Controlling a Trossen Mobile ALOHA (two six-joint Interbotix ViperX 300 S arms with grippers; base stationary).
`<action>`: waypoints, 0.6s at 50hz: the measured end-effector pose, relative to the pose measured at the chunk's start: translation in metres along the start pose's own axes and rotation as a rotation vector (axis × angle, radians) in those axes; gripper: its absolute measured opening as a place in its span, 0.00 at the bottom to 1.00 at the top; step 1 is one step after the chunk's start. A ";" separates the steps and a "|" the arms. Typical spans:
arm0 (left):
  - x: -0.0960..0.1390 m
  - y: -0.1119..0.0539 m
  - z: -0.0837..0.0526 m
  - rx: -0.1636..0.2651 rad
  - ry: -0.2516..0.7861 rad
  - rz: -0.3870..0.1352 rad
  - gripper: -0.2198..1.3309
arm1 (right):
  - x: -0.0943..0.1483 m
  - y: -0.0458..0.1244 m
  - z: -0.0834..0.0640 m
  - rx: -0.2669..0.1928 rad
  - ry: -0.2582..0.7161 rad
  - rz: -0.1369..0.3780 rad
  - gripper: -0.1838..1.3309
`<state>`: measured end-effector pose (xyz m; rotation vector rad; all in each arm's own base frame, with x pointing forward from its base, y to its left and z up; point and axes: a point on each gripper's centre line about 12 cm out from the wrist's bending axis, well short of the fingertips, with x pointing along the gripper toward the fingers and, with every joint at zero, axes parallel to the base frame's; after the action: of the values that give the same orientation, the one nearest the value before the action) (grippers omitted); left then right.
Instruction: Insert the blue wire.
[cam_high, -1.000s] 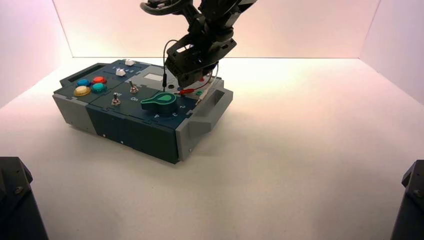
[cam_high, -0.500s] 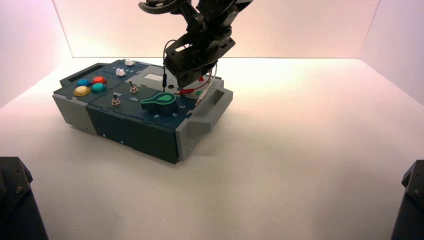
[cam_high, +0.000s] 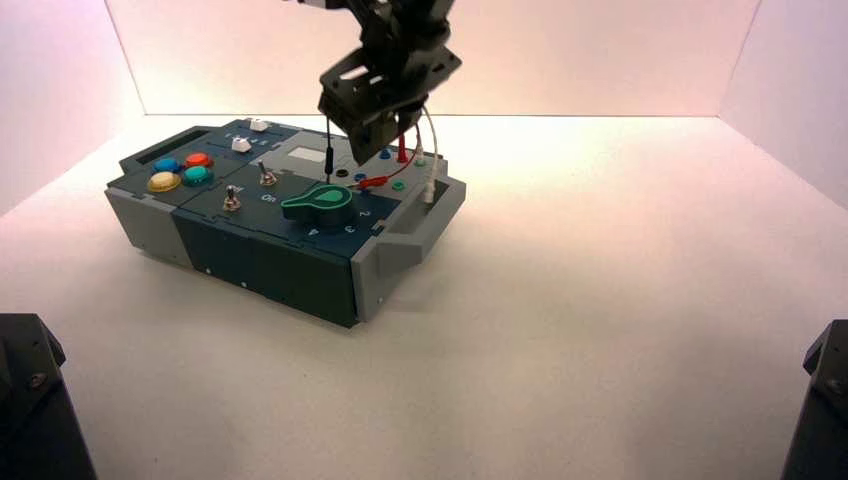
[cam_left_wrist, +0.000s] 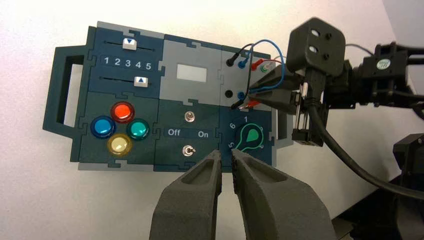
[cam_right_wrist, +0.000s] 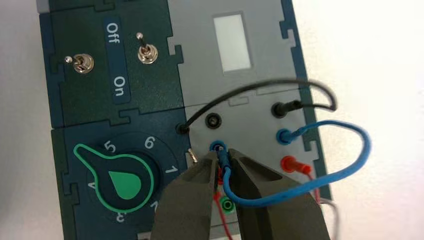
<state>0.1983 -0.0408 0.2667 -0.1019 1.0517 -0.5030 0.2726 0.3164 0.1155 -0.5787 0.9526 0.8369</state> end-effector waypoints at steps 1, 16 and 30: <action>0.000 0.000 0.000 0.000 0.000 0.000 0.30 | -0.001 0.000 0.001 0.000 0.002 -0.001 0.19; 0.000 0.000 0.000 0.001 -0.001 0.000 0.30 | -0.009 -0.005 0.016 -0.022 0.060 -0.009 0.19; 0.000 0.000 0.000 0.001 0.000 -0.001 0.30 | -0.001 -0.004 0.008 -0.028 0.122 -0.002 0.19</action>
<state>0.1987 -0.0411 0.2669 -0.1011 1.0519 -0.5043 0.2790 0.3202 0.1211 -0.6606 1.0527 0.8208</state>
